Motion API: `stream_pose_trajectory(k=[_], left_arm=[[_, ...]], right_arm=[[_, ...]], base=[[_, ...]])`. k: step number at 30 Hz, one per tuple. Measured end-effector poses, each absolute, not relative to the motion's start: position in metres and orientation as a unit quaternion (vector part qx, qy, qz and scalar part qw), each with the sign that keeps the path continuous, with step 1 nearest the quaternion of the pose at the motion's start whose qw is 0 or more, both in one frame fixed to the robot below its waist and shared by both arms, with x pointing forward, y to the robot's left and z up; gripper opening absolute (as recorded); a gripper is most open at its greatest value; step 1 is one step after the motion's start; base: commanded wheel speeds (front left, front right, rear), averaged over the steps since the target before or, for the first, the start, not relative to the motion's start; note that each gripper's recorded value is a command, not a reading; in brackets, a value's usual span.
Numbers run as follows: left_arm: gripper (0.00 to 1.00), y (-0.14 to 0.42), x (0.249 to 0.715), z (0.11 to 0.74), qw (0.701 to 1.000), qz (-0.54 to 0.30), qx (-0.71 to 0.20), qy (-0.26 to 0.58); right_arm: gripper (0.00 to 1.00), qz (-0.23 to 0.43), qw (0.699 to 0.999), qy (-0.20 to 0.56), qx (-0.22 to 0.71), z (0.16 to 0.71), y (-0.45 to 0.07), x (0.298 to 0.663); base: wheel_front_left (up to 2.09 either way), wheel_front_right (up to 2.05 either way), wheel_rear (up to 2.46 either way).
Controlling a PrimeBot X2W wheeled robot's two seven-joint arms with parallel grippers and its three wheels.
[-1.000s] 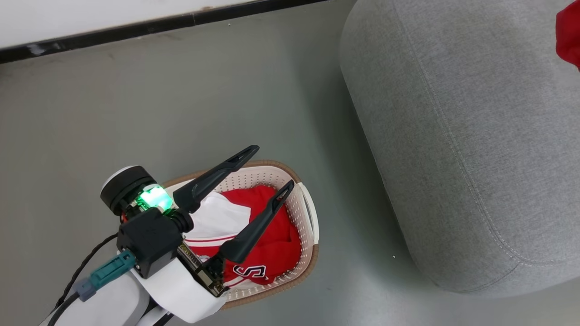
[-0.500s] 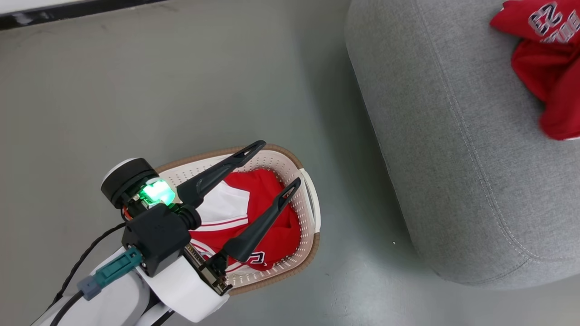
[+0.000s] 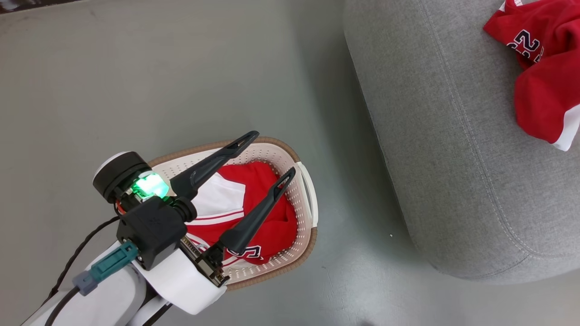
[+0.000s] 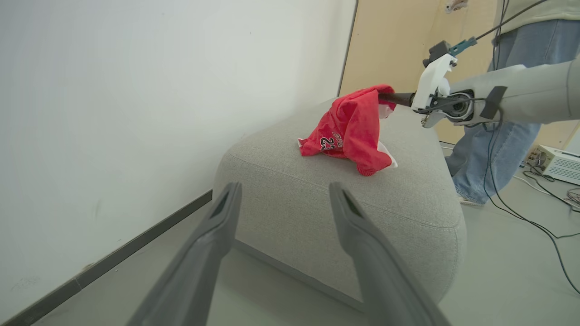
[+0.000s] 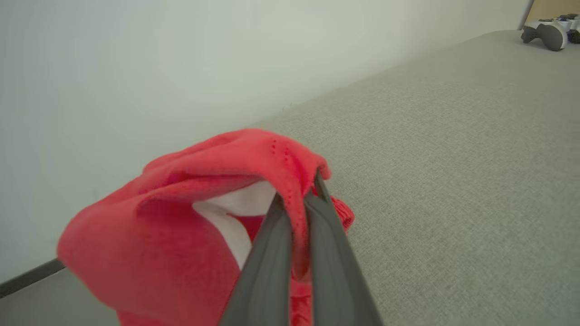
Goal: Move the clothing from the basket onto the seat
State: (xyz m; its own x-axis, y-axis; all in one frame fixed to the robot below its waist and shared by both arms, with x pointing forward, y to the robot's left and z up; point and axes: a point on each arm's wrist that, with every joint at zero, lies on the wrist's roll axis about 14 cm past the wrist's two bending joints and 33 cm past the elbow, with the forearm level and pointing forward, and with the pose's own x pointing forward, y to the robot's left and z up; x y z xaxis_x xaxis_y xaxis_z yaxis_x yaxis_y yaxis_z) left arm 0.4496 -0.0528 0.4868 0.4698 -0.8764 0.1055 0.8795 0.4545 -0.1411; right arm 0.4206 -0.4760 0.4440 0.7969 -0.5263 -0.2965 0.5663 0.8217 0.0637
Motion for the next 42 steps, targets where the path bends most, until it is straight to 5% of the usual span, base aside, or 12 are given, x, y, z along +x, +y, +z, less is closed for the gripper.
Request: stream_pose_trajectory(k=[20, 21, 22, 25, 26, 27, 42], left_arm=[[1.00, -0.055, 0.452, 0.483, 0.852, -0.515, -0.091, -0.007], [1.00, -0.055, 0.453, 0.483, 0.852, -0.515, -0.091, -0.007], [1.00, -0.055, 0.453, 0.483, 0.852, -0.515, -0.091, -0.007], [1.00, -0.055, 0.453, 0.483, 0.853, -0.515, -0.092, -0.007], [1.00, -0.055, 0.453, 0.483, 0.853, -0.515, -0.092, -0.007], [1.00, -0.055, 0.453, 0.483, 0.853, -0.514, -0.092, -0.008], [1.00, -0.060, 0.455, 0.485, 0.851, -0.515, -0.099, -0.015]], right_arm=[[0.00, -0.329, 0.915, 0.235, 0.015, 0.403, -0.494, 0.363], [0.15, -0.329, 0.915, 0.233, 0.016, 0.404, -0.493, 0.365], [0.15, -0.329, 0.916, 0.230, 0.018, 0.404, -0.493, 0.366], [0.59, -0.329, 0.917, 0.226, 0.021, 0.405, -0.492, 0.369], [0.85, -0.329, 0.917, 0.226, 0.022, 0.405, -0.492, 0.369], [1.00, -0.329, 0.916, 0.227, 0.022, 0.404, -0.491, 0.369], [1.00, -0.328, 0.921, 0.209, 0.027, 0.411, -0.488, 0.370]], base=[[0.00, 0.00, 0.00], [0.00, 0.00, 0.00], [0.00, 0.00, 0.00], [0.00, 0.00, 0.00], [0.00, 0.00, 0.00], [0.00, 0.00, 0.00], [0.00, 0.00, 0.00]])
